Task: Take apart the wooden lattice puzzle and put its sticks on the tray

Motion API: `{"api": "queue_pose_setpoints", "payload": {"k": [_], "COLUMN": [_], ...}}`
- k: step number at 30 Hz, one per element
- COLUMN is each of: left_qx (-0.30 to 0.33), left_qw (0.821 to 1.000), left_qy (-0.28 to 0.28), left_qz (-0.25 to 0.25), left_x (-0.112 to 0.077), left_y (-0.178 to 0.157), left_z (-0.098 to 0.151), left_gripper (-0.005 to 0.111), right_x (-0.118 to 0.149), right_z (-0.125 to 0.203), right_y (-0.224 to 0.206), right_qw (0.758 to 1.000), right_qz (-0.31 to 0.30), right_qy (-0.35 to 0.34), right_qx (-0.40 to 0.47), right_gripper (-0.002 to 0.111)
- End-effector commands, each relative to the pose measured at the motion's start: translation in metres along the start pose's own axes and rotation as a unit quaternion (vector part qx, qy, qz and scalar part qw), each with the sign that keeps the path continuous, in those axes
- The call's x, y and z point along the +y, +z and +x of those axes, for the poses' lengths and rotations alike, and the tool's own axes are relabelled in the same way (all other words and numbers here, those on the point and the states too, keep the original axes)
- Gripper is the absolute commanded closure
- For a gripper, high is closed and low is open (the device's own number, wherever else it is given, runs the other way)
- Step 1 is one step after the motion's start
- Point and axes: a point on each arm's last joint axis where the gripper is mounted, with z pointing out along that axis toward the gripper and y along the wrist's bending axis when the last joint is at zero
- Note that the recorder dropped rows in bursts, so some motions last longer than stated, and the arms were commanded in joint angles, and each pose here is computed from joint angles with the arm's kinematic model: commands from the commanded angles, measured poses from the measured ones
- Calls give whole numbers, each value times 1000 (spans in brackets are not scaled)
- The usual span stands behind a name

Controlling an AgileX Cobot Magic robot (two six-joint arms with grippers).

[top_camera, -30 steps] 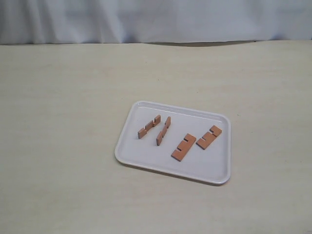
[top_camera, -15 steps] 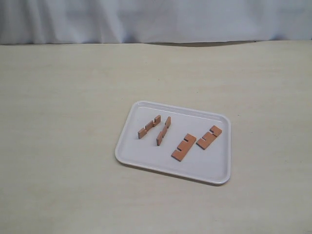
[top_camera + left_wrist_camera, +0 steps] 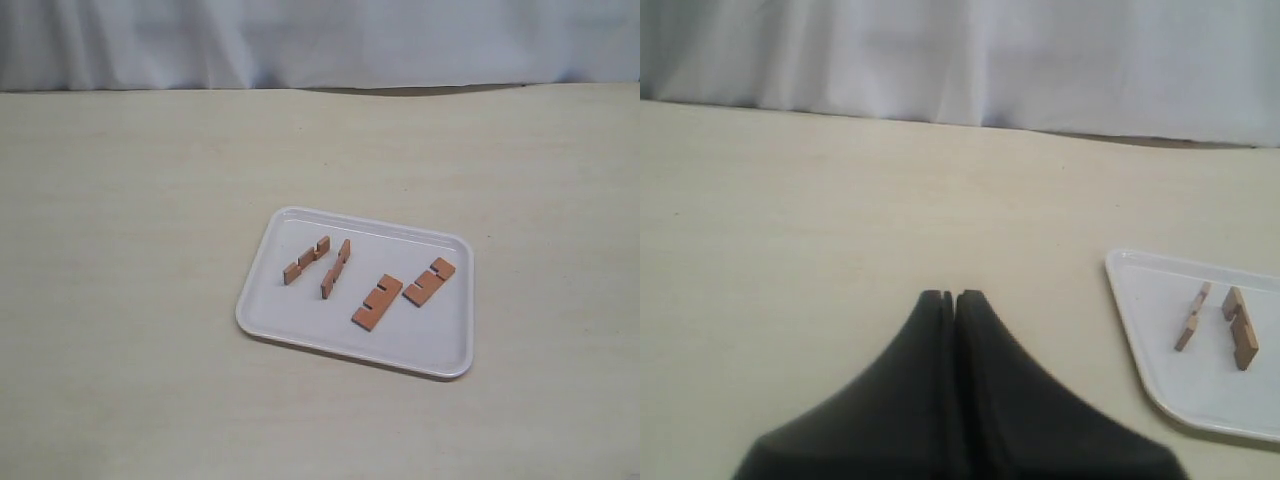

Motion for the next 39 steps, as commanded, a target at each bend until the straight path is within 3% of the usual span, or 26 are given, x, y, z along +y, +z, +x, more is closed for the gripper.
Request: {"api": "queue_pose_setpoints", "payload": {"k": [1, 39], "left_qx": [4, 5], "left_qw": [1000, 1000], "left_qy": [0, -2], "left_qz": [2, 2], "left_x": [0, 0], "left_y": [0, 0], "left_z": [1, 1], "left_gripper": [107, 107], "right_x": [-1, -1], "right_z": [0, 0], "right_y": [0, 0], "right_qw": [1000, 1000], "right_qz": [3, 3], "right_qy": [-6, -6], "right_qx": [-3, -3], "right_gripper": [104, 104]}}
